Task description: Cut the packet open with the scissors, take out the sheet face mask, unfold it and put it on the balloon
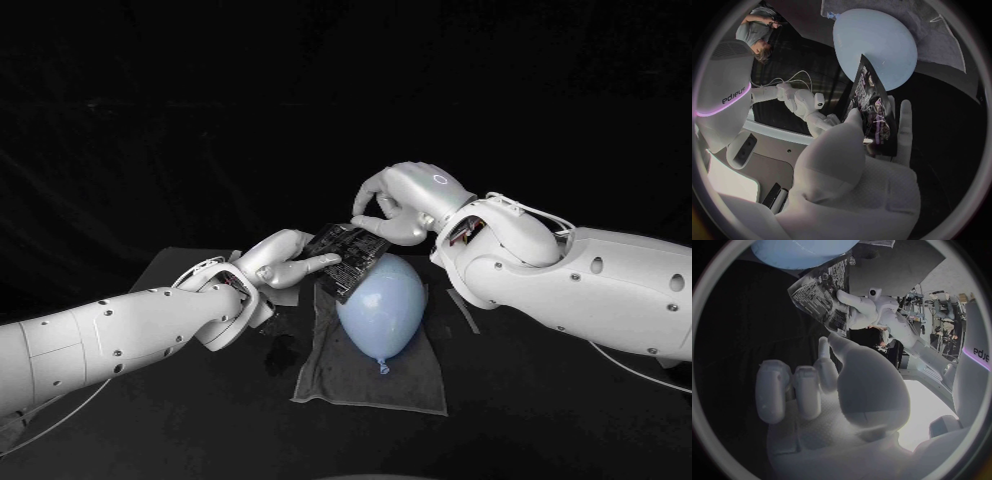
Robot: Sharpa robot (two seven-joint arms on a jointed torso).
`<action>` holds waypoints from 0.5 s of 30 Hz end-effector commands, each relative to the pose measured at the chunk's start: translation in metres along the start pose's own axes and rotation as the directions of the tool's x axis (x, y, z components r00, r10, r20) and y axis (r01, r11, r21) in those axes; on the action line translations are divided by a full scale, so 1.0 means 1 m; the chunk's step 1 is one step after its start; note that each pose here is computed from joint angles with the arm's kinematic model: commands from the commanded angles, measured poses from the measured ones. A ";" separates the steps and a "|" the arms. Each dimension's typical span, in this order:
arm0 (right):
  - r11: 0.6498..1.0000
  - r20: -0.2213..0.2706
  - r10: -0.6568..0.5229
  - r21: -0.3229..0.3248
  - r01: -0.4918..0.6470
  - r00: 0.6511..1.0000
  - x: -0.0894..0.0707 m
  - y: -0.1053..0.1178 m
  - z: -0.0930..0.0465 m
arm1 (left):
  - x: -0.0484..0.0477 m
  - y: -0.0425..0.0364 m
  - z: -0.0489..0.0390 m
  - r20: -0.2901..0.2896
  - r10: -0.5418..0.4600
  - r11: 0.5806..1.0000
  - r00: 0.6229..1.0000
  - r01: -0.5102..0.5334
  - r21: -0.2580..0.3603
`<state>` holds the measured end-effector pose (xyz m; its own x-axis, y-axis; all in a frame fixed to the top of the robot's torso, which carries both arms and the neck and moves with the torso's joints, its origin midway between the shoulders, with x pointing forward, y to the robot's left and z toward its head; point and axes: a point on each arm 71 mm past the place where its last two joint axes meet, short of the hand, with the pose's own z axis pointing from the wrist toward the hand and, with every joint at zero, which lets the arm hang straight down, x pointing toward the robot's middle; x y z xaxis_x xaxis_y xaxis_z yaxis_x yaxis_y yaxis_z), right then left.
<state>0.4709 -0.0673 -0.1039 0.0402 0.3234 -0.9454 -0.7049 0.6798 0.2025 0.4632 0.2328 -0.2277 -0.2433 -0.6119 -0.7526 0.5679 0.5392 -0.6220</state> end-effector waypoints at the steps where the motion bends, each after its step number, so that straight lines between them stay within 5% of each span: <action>1: 1.000 -0.019 -0.021 -0.004 0.021 1.000 0.002 0.000 0.000 | 0.0000 -0.0028 0.0014 0.005 -0.003 1.000 1.000 0.003 0.018; 15: 1.000 -0.035 -0.023 0.000 0.023 0.999 0.006 0.000 0.002 | 0.0002 -0.0031 0.0010 0.000 -0.006 1.000 1.000 0.006 0.019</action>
<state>0.4729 -0.0649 -0.1078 0.0310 0.3061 -0.9515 -0.7023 0.6840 0.1971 0.4628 0.2332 -0.2281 -0.2447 -0.6113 -0.7526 0.5671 0.5393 -0.6225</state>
